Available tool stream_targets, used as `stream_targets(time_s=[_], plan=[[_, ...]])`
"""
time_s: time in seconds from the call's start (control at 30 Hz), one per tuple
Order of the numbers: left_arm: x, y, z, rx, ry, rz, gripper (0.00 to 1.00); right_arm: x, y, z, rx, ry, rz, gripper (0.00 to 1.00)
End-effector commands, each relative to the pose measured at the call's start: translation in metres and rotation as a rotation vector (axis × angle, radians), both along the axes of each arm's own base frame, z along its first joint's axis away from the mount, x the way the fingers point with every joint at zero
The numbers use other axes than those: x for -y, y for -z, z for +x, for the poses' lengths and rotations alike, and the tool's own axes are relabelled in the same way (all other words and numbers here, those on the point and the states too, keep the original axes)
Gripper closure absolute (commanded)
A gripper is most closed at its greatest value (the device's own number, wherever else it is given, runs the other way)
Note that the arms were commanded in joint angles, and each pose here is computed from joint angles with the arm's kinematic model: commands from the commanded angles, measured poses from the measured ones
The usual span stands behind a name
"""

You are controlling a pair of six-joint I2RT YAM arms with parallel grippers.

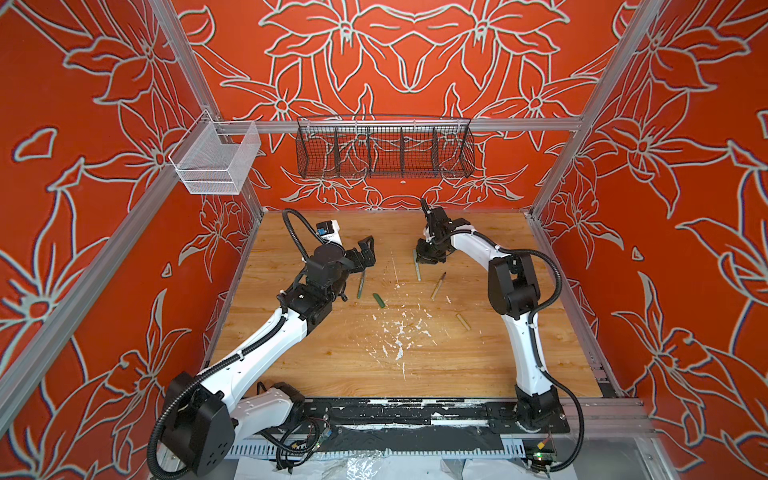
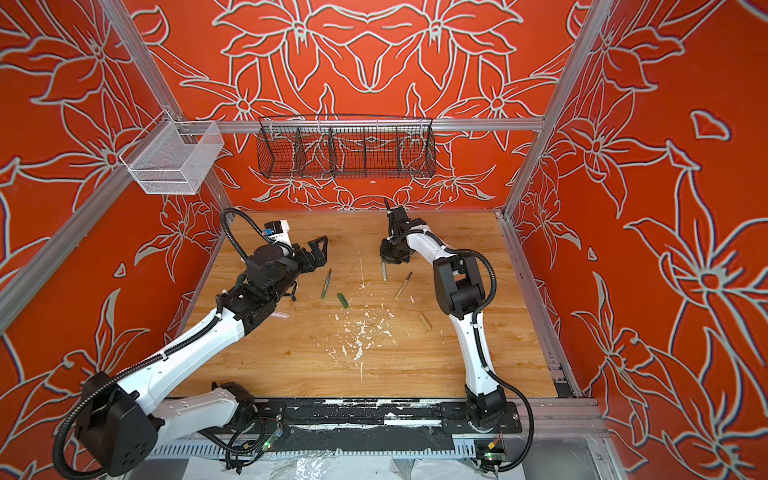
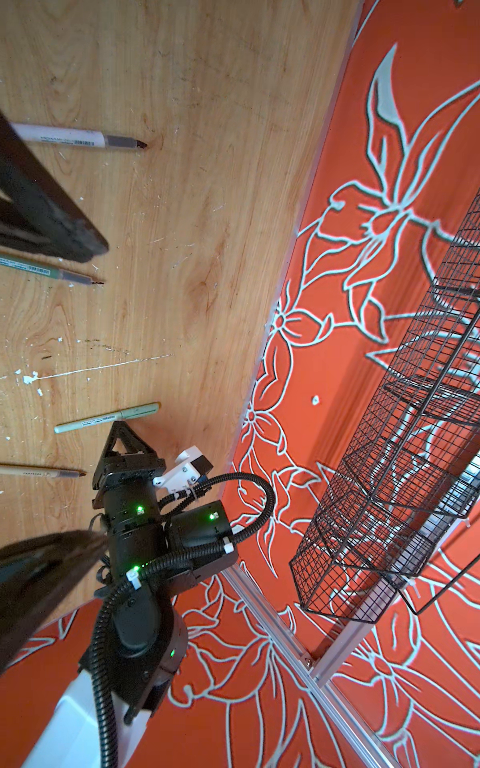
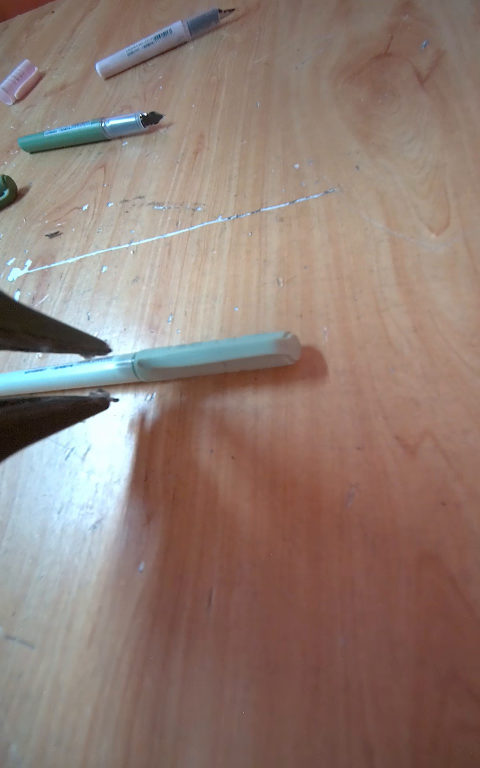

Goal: Insert the pens into the pen caps
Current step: 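Lay the capped pen on the table and open the right gripper, then lower the right gripper onto the clear-barrel nib pen and grasp it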

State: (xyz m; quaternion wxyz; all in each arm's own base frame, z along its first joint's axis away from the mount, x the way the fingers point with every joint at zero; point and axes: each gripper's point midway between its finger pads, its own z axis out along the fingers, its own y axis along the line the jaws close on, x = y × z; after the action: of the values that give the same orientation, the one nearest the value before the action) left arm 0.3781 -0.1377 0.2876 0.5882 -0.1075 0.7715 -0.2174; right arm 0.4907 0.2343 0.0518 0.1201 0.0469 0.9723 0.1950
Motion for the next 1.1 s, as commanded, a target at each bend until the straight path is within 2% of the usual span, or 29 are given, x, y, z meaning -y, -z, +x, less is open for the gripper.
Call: stream_targets(time_s=[0.0,0.13,0.27,0.33,0.53,0.7,0.87,1.07], plan=[[-0.001,-0.011,0.005,0.017,-0.008,-0.031,0.00,0.013,-0.060,-0.001,0.107,0.039,-0.015,0.77],[-0.001,-0.007,0.006,0.005,-0.010,-0.039,0.01,0.047,-0.080,-0.016,0.186,0.113,-0.140,0.76],[-0.008,0.002,0.010,-0.073,-0.067,-0.026,0.04,0.109,-0.082,-0.032,0.239,0.276,-0.389,0.74],[-0.010,0.004,0.011,-0.091,-0.082,-0.036,0.04,0.128,-0.079,-0.044,0.210,0.322,-0.443,0.74],[-0.010,0.008,0.011,-0.115,-0.085,-0.085,0.06,0.115,-0.058,-0.059,0.141,0.232,-0.342,0.75],[0.011,0.005,0.013,-0.134,0.039,-0.066,0.01,0.102,-0.038,-0.066,0.111,0.246,-0.245,0.76],[0.045,0.014,0.015,-0.178,0.211,-0.096,0.04,0.096,-0.018,-0.070,0.025,0.258,-0.255,0.77],[0.080,0.031,0.015,-0.278,0.371,-0.165,0.09,0.082,-0.006,-0.069,-0.001,0.246,-0.232,0.73]])
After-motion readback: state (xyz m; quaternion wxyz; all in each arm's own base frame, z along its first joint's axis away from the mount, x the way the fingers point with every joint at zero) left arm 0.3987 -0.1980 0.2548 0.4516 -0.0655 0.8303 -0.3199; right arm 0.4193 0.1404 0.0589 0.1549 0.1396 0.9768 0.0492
